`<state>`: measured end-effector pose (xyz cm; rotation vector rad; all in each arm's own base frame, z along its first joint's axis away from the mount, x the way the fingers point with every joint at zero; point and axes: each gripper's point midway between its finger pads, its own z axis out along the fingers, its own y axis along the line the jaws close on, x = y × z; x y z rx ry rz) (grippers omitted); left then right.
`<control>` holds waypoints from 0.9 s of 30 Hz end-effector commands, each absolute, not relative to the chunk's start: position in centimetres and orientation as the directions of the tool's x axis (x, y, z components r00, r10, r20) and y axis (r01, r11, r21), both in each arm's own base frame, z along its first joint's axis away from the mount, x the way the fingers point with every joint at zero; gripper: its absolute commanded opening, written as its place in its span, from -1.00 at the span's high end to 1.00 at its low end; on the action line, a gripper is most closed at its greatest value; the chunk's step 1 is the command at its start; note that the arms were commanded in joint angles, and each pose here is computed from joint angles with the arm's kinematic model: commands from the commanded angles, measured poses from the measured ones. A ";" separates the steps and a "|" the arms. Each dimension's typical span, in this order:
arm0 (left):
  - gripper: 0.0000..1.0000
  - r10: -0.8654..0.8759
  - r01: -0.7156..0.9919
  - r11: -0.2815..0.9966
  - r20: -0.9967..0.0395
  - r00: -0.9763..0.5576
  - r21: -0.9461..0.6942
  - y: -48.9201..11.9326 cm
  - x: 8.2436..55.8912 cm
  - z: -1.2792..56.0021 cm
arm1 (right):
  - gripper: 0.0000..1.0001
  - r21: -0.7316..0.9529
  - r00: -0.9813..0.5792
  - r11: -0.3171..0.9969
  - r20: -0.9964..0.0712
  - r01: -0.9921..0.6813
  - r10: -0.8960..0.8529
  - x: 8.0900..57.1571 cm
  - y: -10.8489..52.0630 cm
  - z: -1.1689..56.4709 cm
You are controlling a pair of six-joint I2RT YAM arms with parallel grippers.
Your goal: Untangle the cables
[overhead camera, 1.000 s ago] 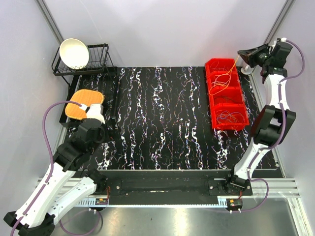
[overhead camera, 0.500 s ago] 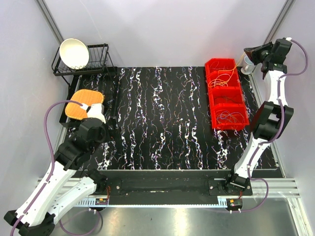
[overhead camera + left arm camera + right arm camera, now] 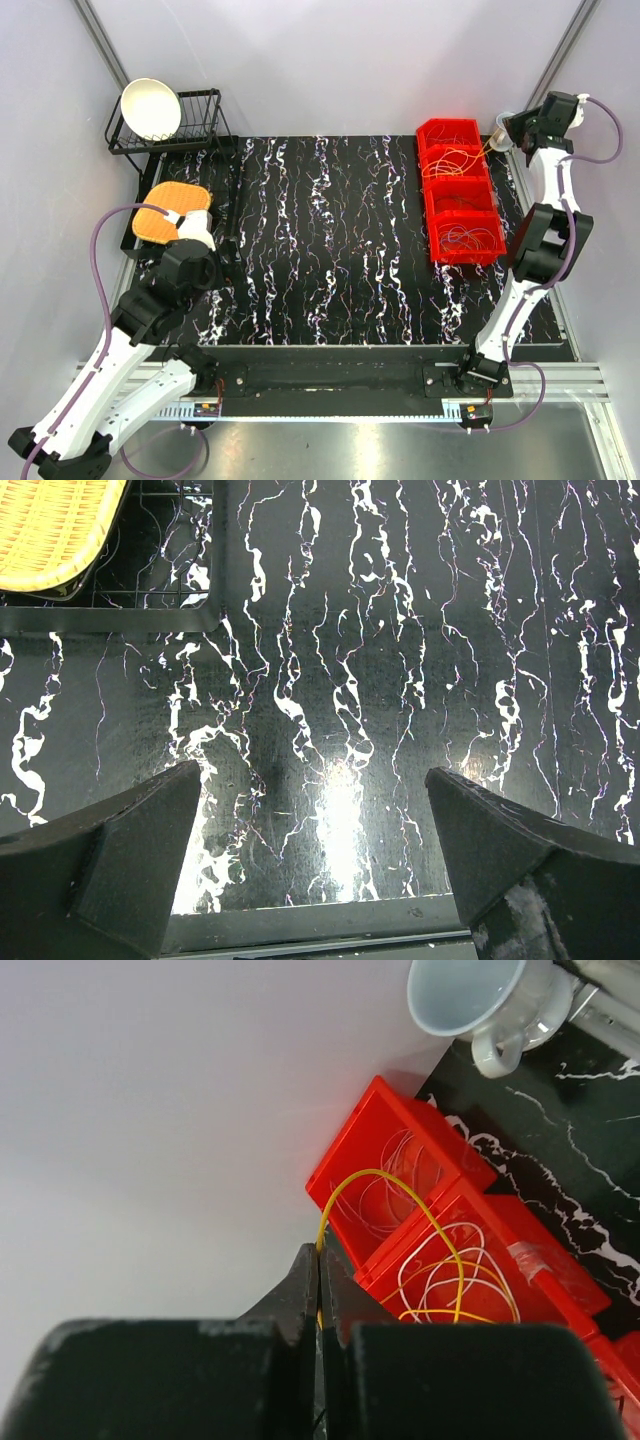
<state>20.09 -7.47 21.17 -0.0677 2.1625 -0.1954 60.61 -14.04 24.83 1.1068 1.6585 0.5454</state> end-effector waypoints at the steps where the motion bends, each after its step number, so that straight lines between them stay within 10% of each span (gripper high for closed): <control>1: -0.97 -0.137 0.044 0.981 -0.837 -0.530 -0.188 -8.0 20.8 22.0 | 1.00 0.741 0.032 0.552 -0.608 0.383 0.793 61.0 -14.6 27.6; 27: -0.97 -0.142 0.047 0.980 -0.841 -0.522 -0.195 -7.9 20.6 22.2 | 1.00 0.324 0.029 0.881 -0.942 0.344 0.335 62.0 -7.9 26.2</control>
